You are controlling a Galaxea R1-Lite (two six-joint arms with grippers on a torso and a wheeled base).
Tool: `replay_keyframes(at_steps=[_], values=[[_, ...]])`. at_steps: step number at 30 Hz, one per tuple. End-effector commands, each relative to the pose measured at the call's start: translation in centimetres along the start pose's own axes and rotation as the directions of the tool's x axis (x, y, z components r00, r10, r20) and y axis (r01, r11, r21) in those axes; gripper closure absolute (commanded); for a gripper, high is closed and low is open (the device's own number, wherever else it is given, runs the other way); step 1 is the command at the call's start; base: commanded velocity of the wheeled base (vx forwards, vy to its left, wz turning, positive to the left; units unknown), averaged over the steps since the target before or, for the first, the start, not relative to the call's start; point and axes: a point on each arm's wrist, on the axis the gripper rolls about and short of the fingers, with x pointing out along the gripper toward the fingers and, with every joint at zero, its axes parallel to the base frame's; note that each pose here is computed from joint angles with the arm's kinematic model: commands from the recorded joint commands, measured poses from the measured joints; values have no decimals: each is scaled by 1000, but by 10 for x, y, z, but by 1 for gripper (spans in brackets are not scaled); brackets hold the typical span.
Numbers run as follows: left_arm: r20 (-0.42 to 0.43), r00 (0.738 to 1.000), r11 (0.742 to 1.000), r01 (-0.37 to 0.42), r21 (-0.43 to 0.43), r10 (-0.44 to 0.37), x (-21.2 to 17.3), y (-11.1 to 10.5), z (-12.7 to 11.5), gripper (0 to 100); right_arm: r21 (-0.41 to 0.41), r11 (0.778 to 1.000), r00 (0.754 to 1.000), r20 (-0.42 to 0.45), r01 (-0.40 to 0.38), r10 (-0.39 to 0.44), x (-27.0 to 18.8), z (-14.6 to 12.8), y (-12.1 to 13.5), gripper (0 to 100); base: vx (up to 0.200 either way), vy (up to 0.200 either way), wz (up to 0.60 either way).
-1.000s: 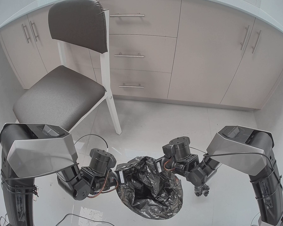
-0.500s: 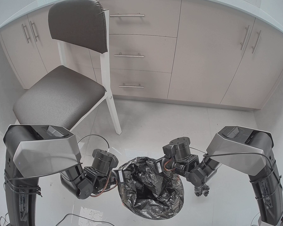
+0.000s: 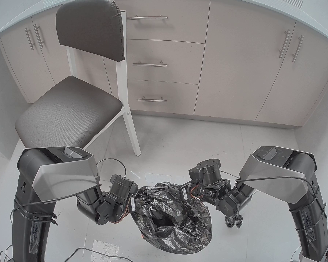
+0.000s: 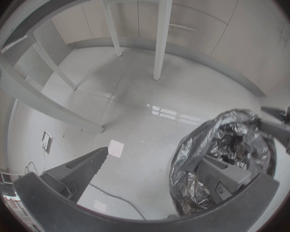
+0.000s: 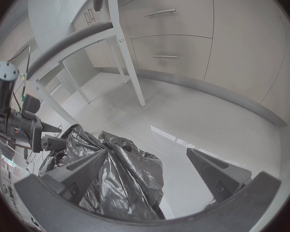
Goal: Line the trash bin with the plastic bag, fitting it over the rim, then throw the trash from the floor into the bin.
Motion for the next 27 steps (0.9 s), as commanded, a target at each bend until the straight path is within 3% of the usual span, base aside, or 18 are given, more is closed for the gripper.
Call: replay_keyframes(at_steps=[1, 10, 18, 22, 27], values=[[-47, 998, 999, -31, 23, 32, 2, 0, 2, 0, 1, 1000, 1000, -2, 2, -2, 0, -1, -1, 0, 0, 0, 0], [-61, 998, 998, -26, 56, 30, -3, 0, -3, 0, 3, 1000, 1000, -16, 9, -9, -3, -3, -4, 0, 0, 0, 0], [47, 994, 994, 98, 52, -100, -26, -15, -17, 0, 3, 1000, 998, -64, 24, -24, -29, -7, -12, 0, 0, 0, 0], [53, 990, 990, 123, 70, -127, -33, -18, -26, 0, -4, 999, 995, -97, 36, -37, -43, -11, -13, 0, 0, 0, 0], [47, 991, 990, 124, 72, -128, -35, -19, -28, 0, -14, 994, 983, -144, 112, -113, -47, -22, -21, 0, 0, 0, 0]])
